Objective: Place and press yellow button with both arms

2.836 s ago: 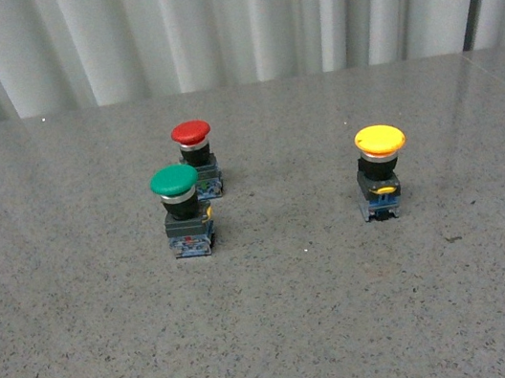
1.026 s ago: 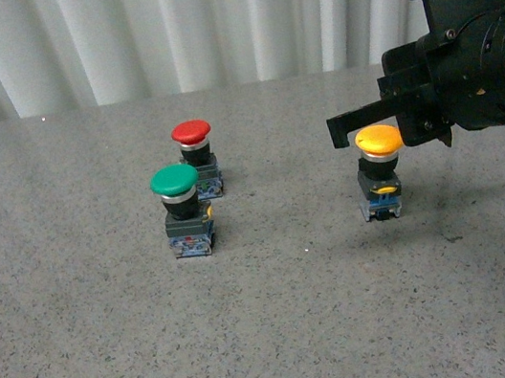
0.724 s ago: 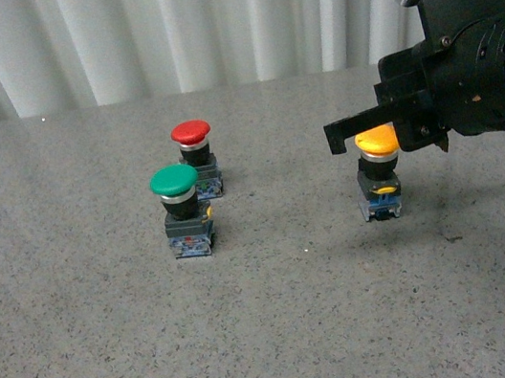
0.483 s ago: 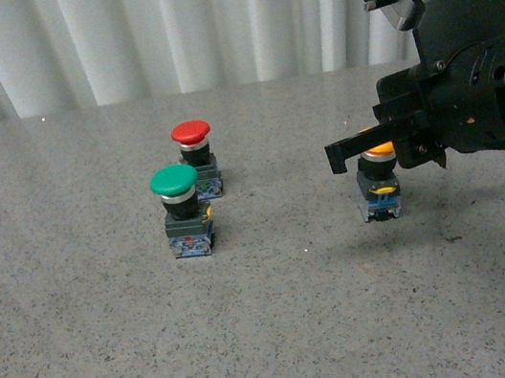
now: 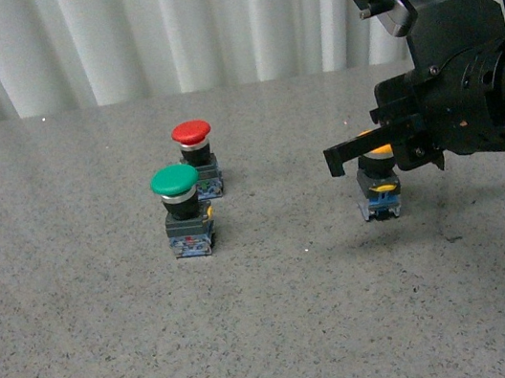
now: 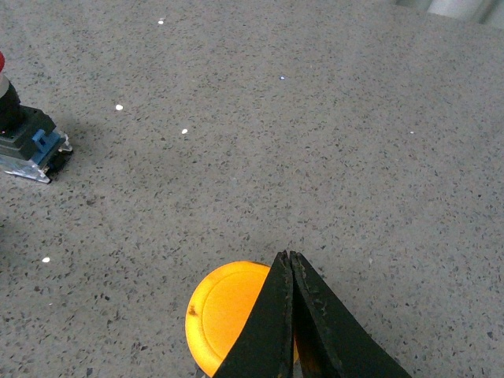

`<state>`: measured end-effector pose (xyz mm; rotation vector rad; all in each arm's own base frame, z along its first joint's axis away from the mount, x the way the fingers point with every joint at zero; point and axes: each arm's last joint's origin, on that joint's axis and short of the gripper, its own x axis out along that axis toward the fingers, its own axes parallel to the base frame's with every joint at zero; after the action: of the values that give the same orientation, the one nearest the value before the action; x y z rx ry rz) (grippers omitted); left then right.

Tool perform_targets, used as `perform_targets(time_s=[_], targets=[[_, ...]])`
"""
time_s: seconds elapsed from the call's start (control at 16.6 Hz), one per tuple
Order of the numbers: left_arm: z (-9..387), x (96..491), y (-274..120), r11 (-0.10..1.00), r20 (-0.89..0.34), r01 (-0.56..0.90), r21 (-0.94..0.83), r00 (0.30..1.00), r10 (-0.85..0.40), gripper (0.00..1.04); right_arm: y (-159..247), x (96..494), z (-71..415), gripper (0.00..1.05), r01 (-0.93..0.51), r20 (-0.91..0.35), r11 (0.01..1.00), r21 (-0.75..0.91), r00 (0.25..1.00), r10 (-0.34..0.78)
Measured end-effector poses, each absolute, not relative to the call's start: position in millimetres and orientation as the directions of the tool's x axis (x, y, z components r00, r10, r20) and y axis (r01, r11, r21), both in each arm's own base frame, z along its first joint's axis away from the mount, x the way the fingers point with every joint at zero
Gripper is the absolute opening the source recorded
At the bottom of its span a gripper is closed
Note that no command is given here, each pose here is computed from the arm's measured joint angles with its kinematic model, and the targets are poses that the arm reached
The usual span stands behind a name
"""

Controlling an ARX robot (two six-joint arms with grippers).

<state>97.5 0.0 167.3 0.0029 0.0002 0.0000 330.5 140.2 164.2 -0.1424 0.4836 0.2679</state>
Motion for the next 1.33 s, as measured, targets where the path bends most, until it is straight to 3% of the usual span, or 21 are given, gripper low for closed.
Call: perform_targets(time_s=[0.24, 0.42, 0.48, 0.66, 0.78, 0.84, 0.97, 1.03, 1.15, 1.33], targets=[[167, 97, 0, 1.0, 0.0, 0.0, 0.002, 1.0, 0.0, 0.98, 148, 313, 193, 0.02, -0.3, -0.396, 0.951, 0.074, 0.866, 0.304], [167, 97, 0, 1.0, 0.0, 0.0, 0.002, 1.0, 0.0, 0.98, 153, 274, 277, 0.02, -0.41, -0.039, 0.875, 0.257, 0.9, 0.433], [167, 97, 0, 1.0, 0.0, 0.0, 0.002, 1.0, 0.0, 0.98, 147, 261, 289, 0.02, -0.431, 0.01, 0.856, 0.285, 0.894, 0.447], [167, 97, 0, 1.0, 0.0, 0.0, 0.002, 1.0, 0.0, 0.98, 123, 230, 267, 0.02, -0.408, -0.051, 0.846, 0.344, 0.891, 0.451], [167, 97, 0, 1.0, 0.0, 0.0, 0.002, 1.0, 0.0, 0.98, 100, 208, 267, 0.02, -0.406, -0.02, 0.836, 0.369, 0.896, 0.444], [167, 97, 0, 1.0, 0.0, 0.0, 0.003, 1.0, 0.0, 0.98, 82, 197, 270, 0.02, -0.388, 0.01, 0.842, 0.376, 0.91, 0.414], [167, 97, 0, 1.0, 0.0, 0.0, 0.003, 1.0, 0.0, 0.98, 50, 173, 251, 0.02, -0.103, -0.033, 0.975, 0.199, 0.993, 0.112], [167, 97, 0, 1.0, 0.0, -0.003, 0.002, 1.0, 0.003, 0.98, 30, 160, 235, 0.02, -0.019, -0.071, 0.994, 0.111, 0.997, 0.027], [167, 97, 0, 1.0, 0.0, 0.0, 0.003, 1.0, 0.0, 0.98, 0, 131, 221, 0.02, 0.029, -0.062, 0.999, 0.045, 0.998, -0.026], [167, 97, 0, 1.0, -0.001, -0.001, 0.003, 1.0, 0.001, 0.98, 0, 99, 210, 0.02, -0.001, -0.011, 1.0, 0.02, 1.0, 0.002]])
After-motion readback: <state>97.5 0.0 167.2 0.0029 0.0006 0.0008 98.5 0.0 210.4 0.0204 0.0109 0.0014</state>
